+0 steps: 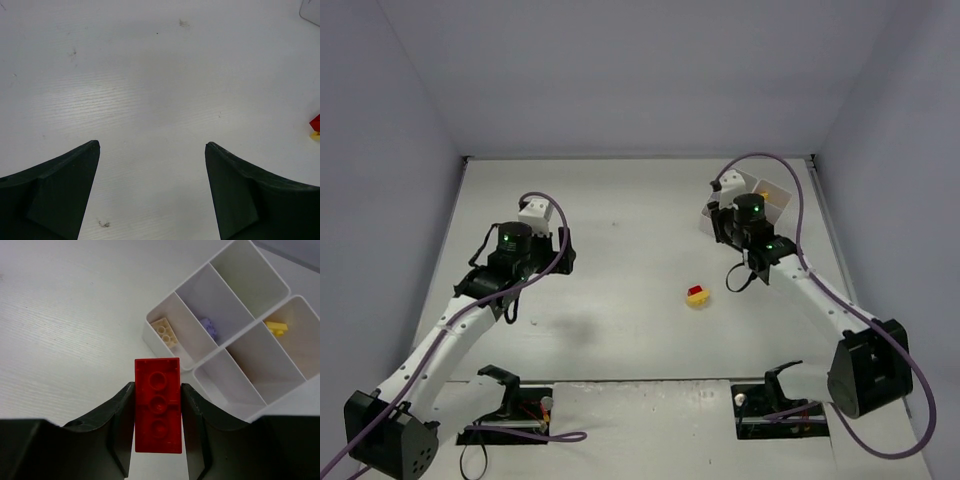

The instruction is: Sort the legos into containers by color

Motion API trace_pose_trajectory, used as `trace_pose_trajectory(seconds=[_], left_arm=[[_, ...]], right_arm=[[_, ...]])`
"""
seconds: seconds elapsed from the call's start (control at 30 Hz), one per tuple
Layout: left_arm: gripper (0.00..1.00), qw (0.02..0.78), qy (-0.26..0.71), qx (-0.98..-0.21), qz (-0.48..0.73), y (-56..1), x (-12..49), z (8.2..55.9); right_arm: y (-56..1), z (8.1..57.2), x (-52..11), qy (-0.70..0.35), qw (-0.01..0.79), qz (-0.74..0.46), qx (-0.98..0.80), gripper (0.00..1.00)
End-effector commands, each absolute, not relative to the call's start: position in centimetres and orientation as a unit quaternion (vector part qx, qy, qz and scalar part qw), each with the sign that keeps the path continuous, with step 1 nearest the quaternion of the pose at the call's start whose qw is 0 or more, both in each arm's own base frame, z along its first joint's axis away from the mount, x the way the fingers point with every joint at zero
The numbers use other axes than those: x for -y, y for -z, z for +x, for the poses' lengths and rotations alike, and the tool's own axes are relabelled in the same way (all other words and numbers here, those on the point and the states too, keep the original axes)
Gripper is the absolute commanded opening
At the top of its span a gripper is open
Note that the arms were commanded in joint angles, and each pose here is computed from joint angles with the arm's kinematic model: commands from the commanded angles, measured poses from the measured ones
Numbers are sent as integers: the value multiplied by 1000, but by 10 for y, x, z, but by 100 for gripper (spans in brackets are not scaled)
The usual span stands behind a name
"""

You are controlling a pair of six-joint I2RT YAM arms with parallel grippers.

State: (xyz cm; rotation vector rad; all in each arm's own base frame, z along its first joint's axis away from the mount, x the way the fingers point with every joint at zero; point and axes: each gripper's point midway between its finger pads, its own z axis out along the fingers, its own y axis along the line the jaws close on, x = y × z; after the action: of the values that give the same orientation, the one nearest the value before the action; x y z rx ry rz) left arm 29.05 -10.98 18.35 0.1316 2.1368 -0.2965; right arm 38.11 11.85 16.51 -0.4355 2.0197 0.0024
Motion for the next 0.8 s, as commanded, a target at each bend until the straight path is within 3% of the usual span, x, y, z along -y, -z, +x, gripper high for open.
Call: trace_pose_trajectory(seconds=[0.0, 0.43, 0.77], left_arm=[[79, 528, 136, -836, 64, -230, 118, 312], [80, 521, 148, -835, 101, -227, 135, 328], [80, 503, 150, -844, 108, -214, 141, 337]], right_arm=[[-198, 374, -99, 1, 543, -179, -820, 0], [-229, 385, -49, 22, 551, -153, -820, 0], [-218, 391, -51, -3, 534, -186, -825, 0]])
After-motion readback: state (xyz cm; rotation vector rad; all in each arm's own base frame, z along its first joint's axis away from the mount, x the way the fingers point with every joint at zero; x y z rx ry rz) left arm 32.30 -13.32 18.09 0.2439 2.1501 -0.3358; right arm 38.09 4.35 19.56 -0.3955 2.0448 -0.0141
